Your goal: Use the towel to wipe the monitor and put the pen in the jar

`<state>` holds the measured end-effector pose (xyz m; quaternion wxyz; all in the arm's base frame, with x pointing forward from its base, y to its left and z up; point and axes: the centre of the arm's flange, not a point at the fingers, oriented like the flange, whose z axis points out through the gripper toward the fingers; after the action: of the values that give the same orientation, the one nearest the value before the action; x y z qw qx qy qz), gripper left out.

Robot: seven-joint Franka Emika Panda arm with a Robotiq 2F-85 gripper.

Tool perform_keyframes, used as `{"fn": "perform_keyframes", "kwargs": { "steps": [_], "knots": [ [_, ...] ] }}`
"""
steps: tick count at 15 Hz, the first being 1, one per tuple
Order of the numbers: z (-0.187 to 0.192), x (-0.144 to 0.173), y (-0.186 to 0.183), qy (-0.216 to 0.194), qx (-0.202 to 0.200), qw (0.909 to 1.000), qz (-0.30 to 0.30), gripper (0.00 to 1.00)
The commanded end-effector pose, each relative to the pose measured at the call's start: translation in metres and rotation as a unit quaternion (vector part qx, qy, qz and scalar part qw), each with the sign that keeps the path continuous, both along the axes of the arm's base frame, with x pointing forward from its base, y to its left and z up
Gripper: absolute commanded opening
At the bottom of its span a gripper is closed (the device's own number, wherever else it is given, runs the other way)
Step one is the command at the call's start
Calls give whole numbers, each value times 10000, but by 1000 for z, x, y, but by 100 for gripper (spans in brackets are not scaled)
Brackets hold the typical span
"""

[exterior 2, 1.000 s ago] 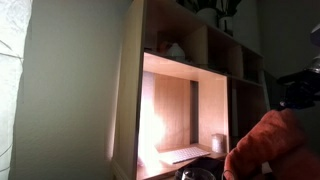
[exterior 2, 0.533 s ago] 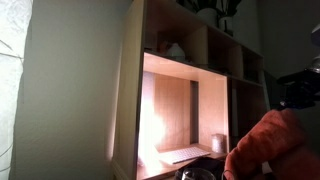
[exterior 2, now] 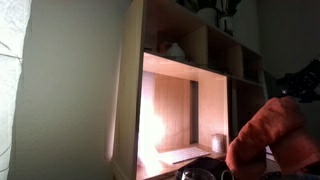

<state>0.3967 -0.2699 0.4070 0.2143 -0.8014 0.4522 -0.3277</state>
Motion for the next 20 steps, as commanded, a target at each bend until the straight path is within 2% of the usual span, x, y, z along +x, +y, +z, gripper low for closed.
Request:
{"fn": "perform_keyframes", "kwargs": {
  "steps": [1, 5, 8, 15, 20],
  "knots": [
    [12, -19, -6, -429, 18, 9989, -163, 3],
    [14, -23, -12, -599, 105, 9972, -443, 3],
    [19, -28, -21, -850, 51, 9914, -989, 3],
    [21, -38, -51, -1049, -62, 9788, -1758, 3],
    [17, -36, -45, -1037, -224, 9784, -1776, 3]
  ]
}}
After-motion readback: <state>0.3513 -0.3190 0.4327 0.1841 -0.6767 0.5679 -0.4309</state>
